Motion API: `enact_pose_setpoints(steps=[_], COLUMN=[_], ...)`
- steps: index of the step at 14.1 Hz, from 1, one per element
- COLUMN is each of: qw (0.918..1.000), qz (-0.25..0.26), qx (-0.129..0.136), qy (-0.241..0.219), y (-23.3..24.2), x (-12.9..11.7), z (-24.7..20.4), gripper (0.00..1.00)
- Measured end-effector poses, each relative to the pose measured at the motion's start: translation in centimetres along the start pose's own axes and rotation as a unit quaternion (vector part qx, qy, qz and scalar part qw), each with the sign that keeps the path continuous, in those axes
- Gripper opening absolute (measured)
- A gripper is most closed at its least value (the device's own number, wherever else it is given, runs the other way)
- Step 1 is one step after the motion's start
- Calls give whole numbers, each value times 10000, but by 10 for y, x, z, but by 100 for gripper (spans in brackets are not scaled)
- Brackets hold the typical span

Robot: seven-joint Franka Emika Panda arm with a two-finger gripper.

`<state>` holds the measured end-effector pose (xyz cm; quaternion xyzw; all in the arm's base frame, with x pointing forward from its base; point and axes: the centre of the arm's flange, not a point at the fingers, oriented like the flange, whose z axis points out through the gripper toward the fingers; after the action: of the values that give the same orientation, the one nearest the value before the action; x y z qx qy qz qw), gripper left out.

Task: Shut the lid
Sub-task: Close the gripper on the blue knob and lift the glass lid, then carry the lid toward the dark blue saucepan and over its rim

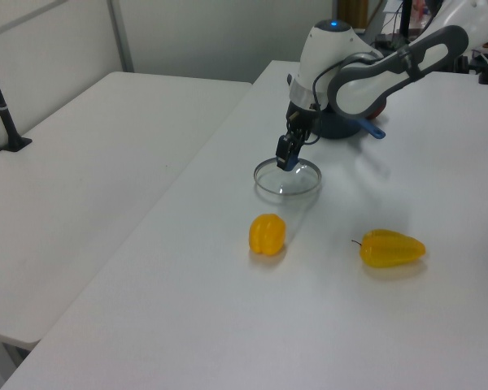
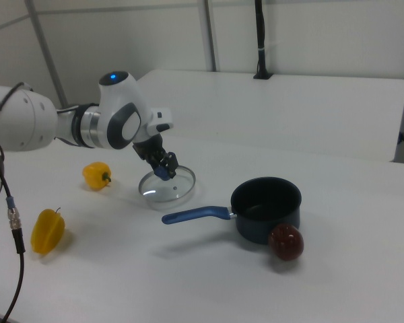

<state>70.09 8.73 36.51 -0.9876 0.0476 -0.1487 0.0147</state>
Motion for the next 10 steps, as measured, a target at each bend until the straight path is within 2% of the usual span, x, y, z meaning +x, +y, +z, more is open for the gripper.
enact_pose_setpoints(steps=[5, 10], qw=[9995, 9970], qz=[259, 704], qx=[-140, -304], qy=[-142, -121], y=[19, 77], x=[9, 34], z=[-61, -121], gripper=[65, 65])
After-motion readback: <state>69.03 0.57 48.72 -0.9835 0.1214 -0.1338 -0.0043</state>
